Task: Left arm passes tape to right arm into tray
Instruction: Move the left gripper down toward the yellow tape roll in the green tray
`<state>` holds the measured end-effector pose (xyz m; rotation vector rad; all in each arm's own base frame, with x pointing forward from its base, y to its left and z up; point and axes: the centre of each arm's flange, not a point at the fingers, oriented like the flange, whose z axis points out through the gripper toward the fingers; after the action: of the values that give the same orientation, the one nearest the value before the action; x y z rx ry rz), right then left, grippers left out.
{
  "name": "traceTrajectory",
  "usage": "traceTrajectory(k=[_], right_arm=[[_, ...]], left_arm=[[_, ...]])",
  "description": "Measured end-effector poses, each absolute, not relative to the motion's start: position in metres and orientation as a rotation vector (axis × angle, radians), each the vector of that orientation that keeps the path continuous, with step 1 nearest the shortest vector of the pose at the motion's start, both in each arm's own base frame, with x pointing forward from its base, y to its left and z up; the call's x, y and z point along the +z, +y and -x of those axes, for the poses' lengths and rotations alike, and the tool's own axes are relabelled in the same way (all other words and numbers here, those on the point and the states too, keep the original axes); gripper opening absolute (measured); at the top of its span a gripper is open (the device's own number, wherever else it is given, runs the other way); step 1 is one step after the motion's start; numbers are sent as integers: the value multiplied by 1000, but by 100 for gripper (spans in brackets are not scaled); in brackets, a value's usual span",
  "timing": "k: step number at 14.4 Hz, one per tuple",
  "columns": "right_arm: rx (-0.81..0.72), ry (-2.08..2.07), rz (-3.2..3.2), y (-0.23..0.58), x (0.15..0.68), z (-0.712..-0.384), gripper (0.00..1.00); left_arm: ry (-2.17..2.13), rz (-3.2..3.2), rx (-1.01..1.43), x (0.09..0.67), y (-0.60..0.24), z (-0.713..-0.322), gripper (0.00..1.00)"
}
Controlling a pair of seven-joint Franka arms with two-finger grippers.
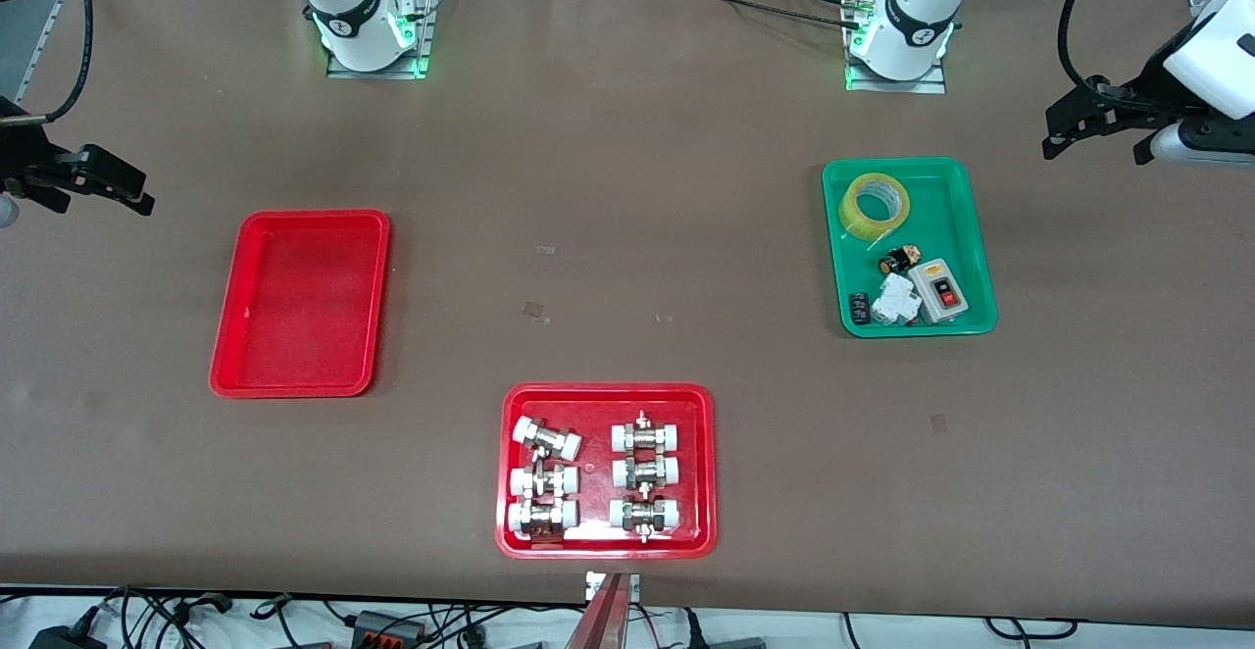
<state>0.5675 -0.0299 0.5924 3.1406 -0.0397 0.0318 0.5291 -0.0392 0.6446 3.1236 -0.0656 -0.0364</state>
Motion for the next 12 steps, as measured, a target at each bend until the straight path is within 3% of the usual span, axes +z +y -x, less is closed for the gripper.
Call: traceTrajectory(k=[5,7,12], right_arm=[[38,-36,-3140,-29,595,-566,100],[39,-35,-3140,-29,595,-566,100],[41,-35,-3140,-29,595,-566,100]], left_arm=[[-65,-3124,-46,643,-39,-529,100],[-57,-3121,-186,628,-36,-526,100],[27,-3042,-662,504,-6,-532,100]])
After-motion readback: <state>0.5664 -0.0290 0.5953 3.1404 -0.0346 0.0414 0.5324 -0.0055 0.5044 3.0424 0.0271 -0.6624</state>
